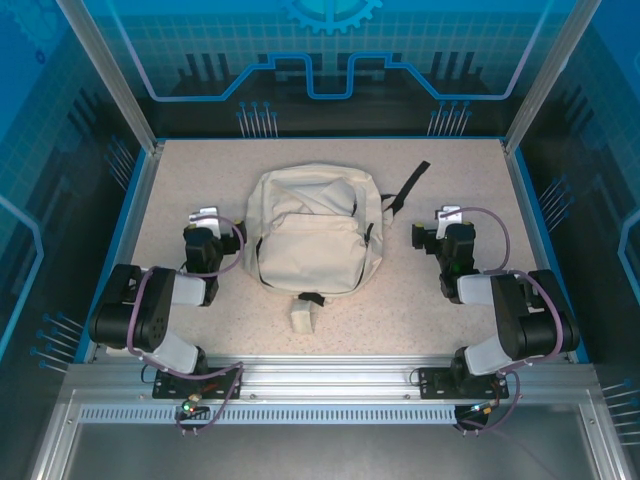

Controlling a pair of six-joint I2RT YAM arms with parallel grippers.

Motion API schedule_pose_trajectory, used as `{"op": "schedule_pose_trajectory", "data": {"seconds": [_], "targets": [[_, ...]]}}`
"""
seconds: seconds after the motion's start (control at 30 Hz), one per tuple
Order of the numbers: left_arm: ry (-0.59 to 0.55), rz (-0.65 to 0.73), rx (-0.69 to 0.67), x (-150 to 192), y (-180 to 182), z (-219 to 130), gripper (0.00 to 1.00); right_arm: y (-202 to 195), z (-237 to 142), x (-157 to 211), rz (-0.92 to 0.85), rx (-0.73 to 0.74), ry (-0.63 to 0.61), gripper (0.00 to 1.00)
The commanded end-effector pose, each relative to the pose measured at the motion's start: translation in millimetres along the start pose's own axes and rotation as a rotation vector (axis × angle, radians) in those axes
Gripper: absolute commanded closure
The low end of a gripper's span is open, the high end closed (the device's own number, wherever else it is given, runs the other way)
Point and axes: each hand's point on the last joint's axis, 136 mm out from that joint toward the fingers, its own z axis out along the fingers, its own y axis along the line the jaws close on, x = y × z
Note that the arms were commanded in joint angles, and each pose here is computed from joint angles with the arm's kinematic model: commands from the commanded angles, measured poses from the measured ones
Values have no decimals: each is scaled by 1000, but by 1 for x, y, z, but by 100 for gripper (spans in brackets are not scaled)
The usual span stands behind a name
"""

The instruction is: Pack the student bag

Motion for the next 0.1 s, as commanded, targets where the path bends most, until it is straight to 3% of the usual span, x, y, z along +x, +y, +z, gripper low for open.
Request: {"op": "schedule_pose_trajectory", "data": {"seconds": [0.0,0.07], "targets": [[-17,6,14,-8,-5,3,1,3,3,-10,-6,-2,-28,0],[-19,7,14,-7,-4,3,1,3,2,-9,-7,-2,-27,0]]}}
